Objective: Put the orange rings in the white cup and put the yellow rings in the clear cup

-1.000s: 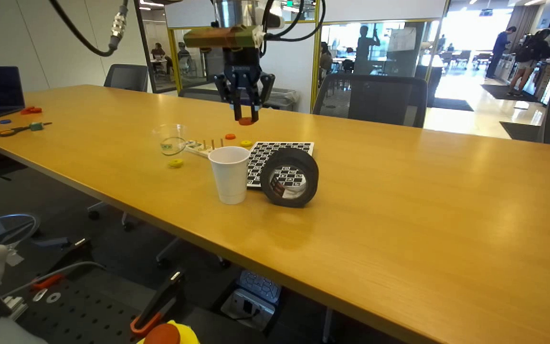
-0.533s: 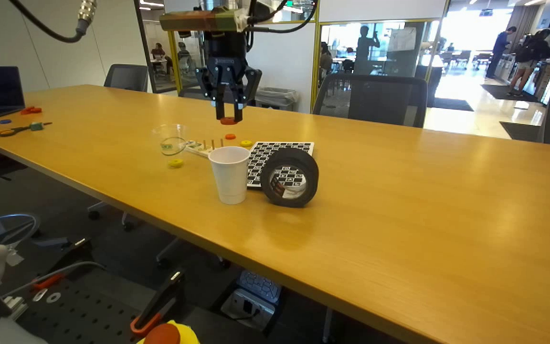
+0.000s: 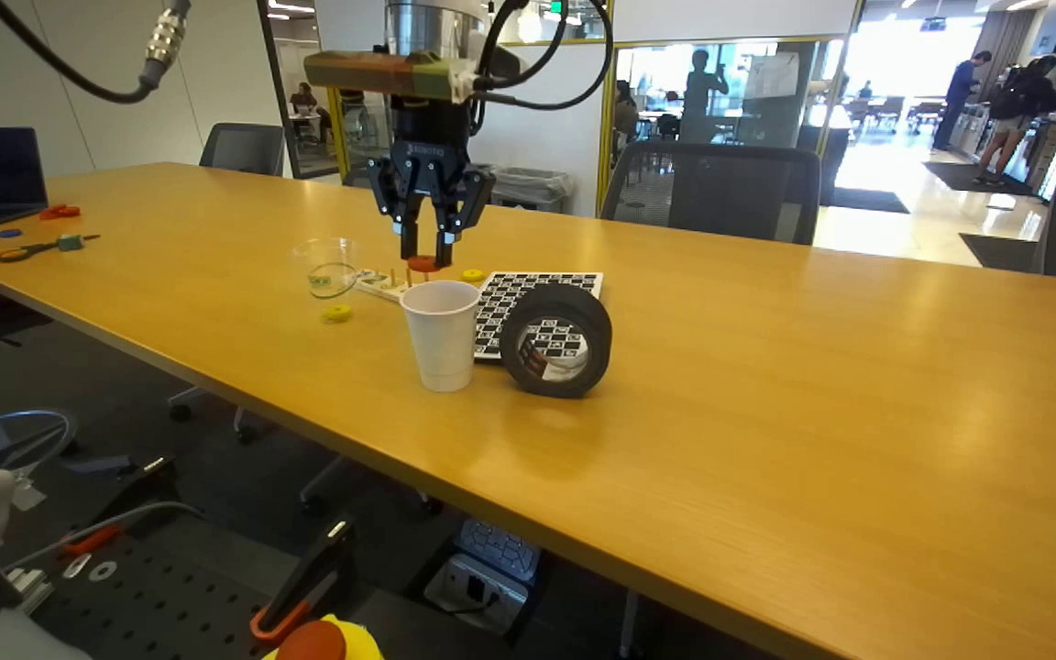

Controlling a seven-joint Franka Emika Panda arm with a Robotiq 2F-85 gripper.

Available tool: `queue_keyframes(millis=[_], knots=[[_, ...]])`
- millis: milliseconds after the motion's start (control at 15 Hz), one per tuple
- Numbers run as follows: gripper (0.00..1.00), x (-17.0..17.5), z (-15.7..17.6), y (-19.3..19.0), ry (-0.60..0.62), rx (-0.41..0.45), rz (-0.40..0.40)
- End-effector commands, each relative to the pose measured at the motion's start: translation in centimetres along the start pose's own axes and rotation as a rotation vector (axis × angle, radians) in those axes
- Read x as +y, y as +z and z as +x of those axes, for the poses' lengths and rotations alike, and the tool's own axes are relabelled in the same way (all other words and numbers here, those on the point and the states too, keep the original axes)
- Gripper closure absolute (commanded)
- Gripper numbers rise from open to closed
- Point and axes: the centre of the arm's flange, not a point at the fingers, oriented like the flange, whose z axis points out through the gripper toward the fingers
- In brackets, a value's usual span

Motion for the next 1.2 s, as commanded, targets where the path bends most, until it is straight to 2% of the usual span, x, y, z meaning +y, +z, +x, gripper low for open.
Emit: queue_keyframes(millis=[0, 333, 400, 467, 533, 600, 800, 867, 1133], knots=[[0.80, 0.7, 0.2, 0.8, -0.003, 0.000, 0.041], [0.79, 1.5, 0.6, 1.6, 0.052, 0.040, 0.050], [0.75, 1.7, 0.7, 1.6, 0.060, 0.048, 0.050], [0.34, 1.9, 0.8, 1.6, 0.068, 0.054, 0.046], [0.33, 2.0, 0.9, 1.6, 0.072, 0.062, 0.046], [0.27, 2.1, 1.0, 1.4, 0.075, 0.067, 0.044], [0.04, 2.1, 1.3, 0.8, 0.081, 0.091, 0.036], [0.01, 1.9, 1.7, 0.3, 0.079, 0.102, 0.031], [0.00, -0.3, 5.4, -2.0, 0.087, 0.170, 0.001]])
